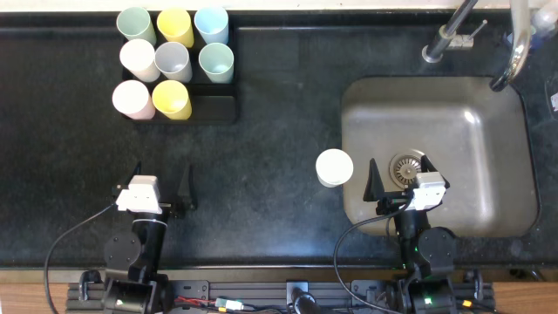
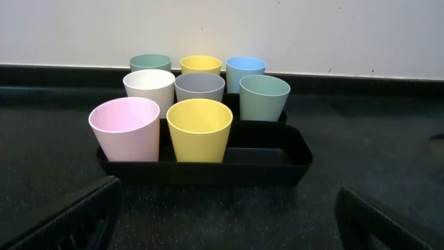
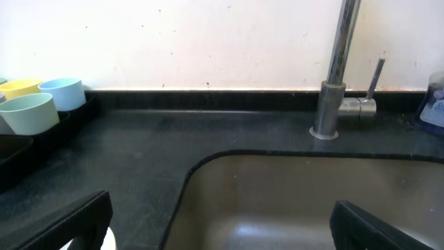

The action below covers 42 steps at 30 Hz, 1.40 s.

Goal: Store Cups

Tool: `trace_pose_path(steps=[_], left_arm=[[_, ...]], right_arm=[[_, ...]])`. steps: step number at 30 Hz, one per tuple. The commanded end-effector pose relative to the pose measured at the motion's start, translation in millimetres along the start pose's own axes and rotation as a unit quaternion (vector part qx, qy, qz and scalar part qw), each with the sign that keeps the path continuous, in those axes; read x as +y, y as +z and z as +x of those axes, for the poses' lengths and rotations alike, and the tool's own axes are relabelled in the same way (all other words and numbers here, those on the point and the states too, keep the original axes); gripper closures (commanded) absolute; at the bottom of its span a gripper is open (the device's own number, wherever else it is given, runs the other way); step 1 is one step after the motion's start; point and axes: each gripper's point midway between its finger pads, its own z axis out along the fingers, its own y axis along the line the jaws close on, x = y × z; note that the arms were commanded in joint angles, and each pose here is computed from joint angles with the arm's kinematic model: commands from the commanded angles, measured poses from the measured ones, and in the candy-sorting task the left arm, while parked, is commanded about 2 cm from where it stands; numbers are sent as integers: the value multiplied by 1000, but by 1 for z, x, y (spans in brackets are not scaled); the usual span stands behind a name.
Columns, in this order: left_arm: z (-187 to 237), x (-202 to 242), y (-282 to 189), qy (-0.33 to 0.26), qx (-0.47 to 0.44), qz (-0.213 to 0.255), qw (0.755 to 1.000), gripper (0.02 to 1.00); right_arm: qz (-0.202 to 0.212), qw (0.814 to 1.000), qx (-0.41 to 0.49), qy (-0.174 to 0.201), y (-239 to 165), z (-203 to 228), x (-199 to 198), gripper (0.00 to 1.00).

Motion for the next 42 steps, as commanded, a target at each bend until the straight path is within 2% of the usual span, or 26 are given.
trace_pose_path(steps=[1, 6, 9, 12, 17, 20, 24, 29, 30, 36, 42], left_arm=[[-1, -1, -1, 9, -2, 3, 1000, 18], [-1, -1, -1, 9, -2, 3, 1000, 18], [-1, -1, -1, 9, -2, 3, 1000, 18], [-1, -1, -1, 9, -2, 3, 1000, 18], [-1, -1, -1, 9, -2, 3, 1000, 18], [-1, -1, -1, 9, -2, 3, 1000, 18], [-1, -1, -1, 9, -2, 3, 1000, 18], [-1, -1, -1, 9, -2, 3, 1000, 18], [-1, -1, -1, 9, -2, 3, 1000, 18], [-1, -1, -1, 9, -2, 3, 1000, 18], [-1, -1, -1, 9, -2, 3, 1000, 18]], right_arm=[[8, 1000, 4, 4, 1, 2, -3, 5], [5, 999, 37, 4, 7, -44, 3, 3], [-6, 995, 103, 4, 11, -81, 11, 3], [3, 979, 201, 4, 7, -108, 13, 3], [10, 937, 349, 9, 10, -122, 17, 3], [-15, 906, 421, 24, 23, -107, 28, 5], [-49, 846, 528, 55, 31, -65, 43, 3], [-31, 748, 659, 70, 22, -5, 40, 3], [-30, 736, 672, 72, 22, 2, 40, 3], [-31, 689, 722, 59, 26, 36, 48, 5], [-34, 673, 738, 25, 29, 54, 59, 29]])
